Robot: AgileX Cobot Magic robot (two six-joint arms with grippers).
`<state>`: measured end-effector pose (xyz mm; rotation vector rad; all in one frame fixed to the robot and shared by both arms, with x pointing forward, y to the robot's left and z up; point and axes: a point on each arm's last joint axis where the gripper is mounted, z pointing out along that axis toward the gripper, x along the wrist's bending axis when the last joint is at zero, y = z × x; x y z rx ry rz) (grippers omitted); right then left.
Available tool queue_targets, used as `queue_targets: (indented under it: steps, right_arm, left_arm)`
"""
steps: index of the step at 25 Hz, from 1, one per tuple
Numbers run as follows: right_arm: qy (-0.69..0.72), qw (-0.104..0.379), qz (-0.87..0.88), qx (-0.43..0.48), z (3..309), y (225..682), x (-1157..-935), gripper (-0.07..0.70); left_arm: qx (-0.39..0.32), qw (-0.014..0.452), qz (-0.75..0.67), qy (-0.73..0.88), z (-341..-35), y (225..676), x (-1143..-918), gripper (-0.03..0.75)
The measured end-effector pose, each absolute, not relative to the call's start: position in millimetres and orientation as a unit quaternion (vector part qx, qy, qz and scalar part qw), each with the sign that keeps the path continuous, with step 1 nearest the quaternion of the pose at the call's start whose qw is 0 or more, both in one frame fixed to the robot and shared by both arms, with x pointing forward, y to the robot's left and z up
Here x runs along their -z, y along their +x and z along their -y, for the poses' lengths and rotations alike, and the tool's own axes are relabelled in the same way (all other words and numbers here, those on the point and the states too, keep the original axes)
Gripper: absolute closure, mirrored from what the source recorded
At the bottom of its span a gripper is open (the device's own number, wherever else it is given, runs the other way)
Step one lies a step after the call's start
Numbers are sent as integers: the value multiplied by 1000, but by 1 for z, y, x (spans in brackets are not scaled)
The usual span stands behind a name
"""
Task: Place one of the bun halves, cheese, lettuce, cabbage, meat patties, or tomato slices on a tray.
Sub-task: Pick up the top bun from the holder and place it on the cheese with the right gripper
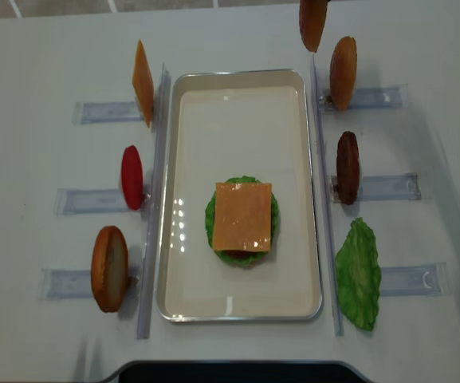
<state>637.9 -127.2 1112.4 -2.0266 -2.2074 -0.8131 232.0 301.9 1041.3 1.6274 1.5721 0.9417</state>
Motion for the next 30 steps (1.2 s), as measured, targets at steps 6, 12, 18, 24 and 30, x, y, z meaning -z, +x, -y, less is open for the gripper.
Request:
queue_targets:
  steps: [6,12,18,24,30]
  right_arm:
    - [-638,24,725,259,132,600,-1127,411]
    - [-614,71,724,308,138,553,-1130,411]
    - [-580,129,705,388,137,516,-1124,411]
    - [-553,190,684,436,136,487,-1095,411]
    - [-515,243,675,468,116,461,-1063,412]
  left_arm:
    - [-362,339,-604,625,-302,232,-1041,557]
    - [-362,339,-604,625,-302,232,-1041,557]
    - [-362,339,-604,625,-302,232,-1041,557]
    - [-362,339,-604,625,-302,232,-1041,557]
    - [-362,339,-604,625,-302,232,-1041,557]
